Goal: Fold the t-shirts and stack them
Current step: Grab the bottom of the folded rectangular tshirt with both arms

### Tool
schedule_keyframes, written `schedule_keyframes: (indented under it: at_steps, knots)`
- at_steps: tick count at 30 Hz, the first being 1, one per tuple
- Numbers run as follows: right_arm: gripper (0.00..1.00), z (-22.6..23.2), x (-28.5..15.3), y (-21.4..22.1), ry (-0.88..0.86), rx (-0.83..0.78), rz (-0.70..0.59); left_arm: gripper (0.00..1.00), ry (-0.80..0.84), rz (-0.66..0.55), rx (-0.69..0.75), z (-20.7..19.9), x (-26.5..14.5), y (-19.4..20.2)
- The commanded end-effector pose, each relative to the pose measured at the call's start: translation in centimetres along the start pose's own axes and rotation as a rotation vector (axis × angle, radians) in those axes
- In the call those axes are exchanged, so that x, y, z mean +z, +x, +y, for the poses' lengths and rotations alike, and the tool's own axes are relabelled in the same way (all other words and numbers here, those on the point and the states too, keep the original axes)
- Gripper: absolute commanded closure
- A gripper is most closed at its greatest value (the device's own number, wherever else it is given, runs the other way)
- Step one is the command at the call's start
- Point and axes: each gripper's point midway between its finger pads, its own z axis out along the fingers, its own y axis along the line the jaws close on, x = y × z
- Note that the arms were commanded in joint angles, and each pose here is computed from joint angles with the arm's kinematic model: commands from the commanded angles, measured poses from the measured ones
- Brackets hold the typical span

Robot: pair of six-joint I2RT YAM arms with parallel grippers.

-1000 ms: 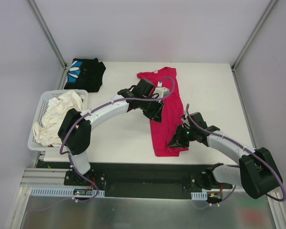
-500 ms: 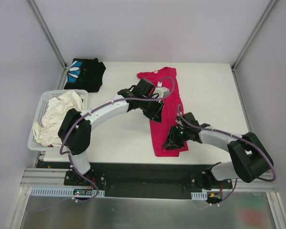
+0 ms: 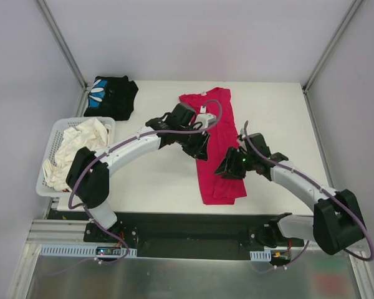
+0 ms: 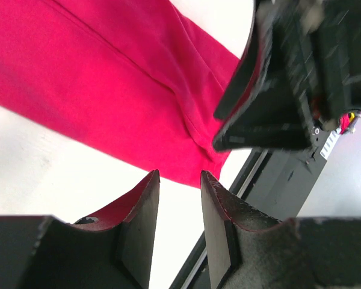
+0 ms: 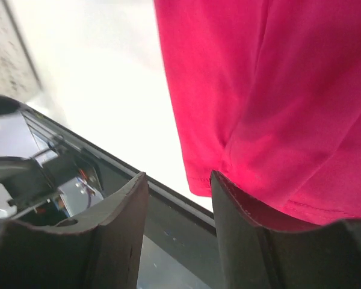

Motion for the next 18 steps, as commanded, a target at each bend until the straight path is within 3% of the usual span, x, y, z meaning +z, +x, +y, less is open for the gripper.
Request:
schedule_keyframes:
  at_steps: [1,7,18]
  knots:
    - [0.51,0.0,-3.0,-3.4,0.021,-0.032,-0.112,0.67,0.018,-0.032,-0.018,-1.1,-1.9,0.6]
    - [0.52,-3.3,-2.8,-5.1,0.063,0.009,-0.133,0.67,0.025,0.021,-0.101,-1.4,-2.4,4.0]
    - [0.52,-6.5,-1.7,-4.1,0.071,0.076,-0.116,0.66,0.04,0.104,-0.205,-1.8,-2.5,8.8]
